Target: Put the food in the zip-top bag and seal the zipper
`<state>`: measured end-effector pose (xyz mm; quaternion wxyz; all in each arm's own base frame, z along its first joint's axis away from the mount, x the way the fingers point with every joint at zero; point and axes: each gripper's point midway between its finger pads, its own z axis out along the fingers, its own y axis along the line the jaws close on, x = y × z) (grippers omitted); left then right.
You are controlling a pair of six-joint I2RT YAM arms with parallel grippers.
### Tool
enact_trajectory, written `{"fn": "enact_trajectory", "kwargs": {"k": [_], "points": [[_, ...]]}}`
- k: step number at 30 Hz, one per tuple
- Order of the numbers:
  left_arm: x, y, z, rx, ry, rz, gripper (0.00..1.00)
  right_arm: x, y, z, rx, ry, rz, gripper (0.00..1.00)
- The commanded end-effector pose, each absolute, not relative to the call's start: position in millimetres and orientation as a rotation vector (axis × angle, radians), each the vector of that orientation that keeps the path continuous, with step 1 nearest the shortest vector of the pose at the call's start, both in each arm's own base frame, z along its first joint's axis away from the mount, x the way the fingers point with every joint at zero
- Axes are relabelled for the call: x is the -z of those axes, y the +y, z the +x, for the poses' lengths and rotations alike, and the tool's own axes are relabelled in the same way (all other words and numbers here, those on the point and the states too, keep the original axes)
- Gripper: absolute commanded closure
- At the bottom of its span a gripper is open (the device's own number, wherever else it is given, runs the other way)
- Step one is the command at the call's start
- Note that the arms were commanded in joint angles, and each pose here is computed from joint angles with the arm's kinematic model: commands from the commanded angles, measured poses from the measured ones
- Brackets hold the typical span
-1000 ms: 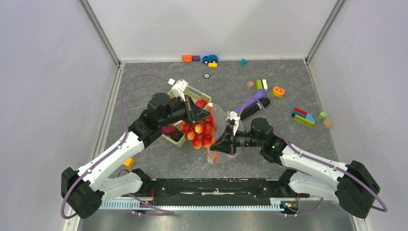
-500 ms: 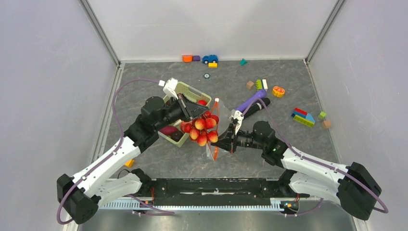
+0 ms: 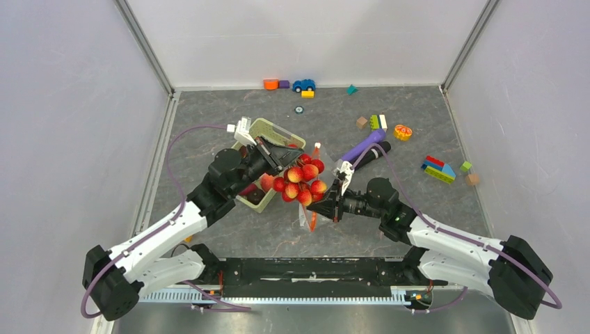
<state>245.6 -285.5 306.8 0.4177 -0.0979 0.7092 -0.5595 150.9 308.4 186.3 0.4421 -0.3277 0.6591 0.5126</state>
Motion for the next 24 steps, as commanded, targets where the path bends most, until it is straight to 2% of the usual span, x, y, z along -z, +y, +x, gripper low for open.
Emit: {"fn": "enact_trajectory", "kwargs": {"k": [1,2,8,13,17,21,24], "points": [[-347,-267,247,1.388,1.633,-0.281,0.98,-177,296,165,-1.123,1.680,-0.792,1.00],[-346,-267,247,1.384,1.633,-0.277,0.98,-180,296,164,-1.133,1.673,-0.784,1.00],[-344,-272,241,1.417,1.632,-0.233,0.98,-182,289,172,-1.087,1.725,-0.705,0.81],[-343,-261,233,1.340,1.643,-0.167,0.98,-167,258,197,-0.816,1.888,-0.614,0.73],[-335,-240,233,1.206,1.653,-0.171,0.98,-160,224,210,-0.604,1.980,-0.516,0.58],[-326,-230,229,1.150,1.667,-0.149,0.98,-176,208,224,-0.499,1.943,-0.425,0.41],[-316,-227,227,1.123,1.691,-0.133,0.98,-182,210,238,-0.425,1.939,-0.435,0.39]]}}
